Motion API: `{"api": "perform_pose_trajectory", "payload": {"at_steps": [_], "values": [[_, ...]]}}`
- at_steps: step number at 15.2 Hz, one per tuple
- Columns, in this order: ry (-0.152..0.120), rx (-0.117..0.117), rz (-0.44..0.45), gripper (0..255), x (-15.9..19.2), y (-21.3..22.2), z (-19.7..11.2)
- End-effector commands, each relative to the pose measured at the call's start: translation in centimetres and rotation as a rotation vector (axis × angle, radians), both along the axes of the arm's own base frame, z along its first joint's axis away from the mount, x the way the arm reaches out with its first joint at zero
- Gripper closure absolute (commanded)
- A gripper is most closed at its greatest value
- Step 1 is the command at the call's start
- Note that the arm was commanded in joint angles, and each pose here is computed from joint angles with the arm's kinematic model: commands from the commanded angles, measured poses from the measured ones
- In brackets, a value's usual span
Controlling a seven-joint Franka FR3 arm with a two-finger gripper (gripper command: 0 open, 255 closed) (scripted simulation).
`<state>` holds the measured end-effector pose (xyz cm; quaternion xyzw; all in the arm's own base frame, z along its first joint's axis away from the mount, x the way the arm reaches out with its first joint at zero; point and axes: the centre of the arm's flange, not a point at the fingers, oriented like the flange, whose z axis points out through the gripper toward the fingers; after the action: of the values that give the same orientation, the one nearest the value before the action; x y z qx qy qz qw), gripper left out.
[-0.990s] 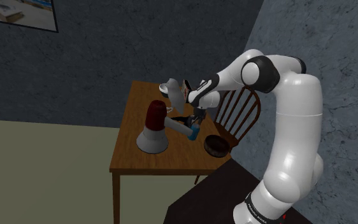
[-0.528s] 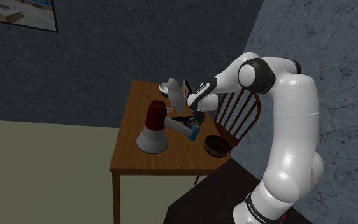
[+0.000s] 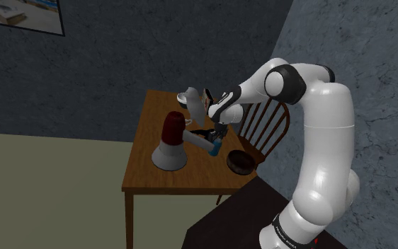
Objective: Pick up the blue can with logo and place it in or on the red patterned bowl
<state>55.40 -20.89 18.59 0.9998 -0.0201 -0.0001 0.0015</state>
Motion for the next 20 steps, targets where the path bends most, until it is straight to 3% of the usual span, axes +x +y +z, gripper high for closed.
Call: {"api": "perform_pose_trajectory", "payload": {"at_steps": [1,6,20], "values": [[0.000,0.000,0.000,255,0.0,0.0,0.0],[0.000,0.000,0.000,255,0.0,0.0,0.0],[0.000,0.000,0.000,255,0.0,0.0,7.4]]}}
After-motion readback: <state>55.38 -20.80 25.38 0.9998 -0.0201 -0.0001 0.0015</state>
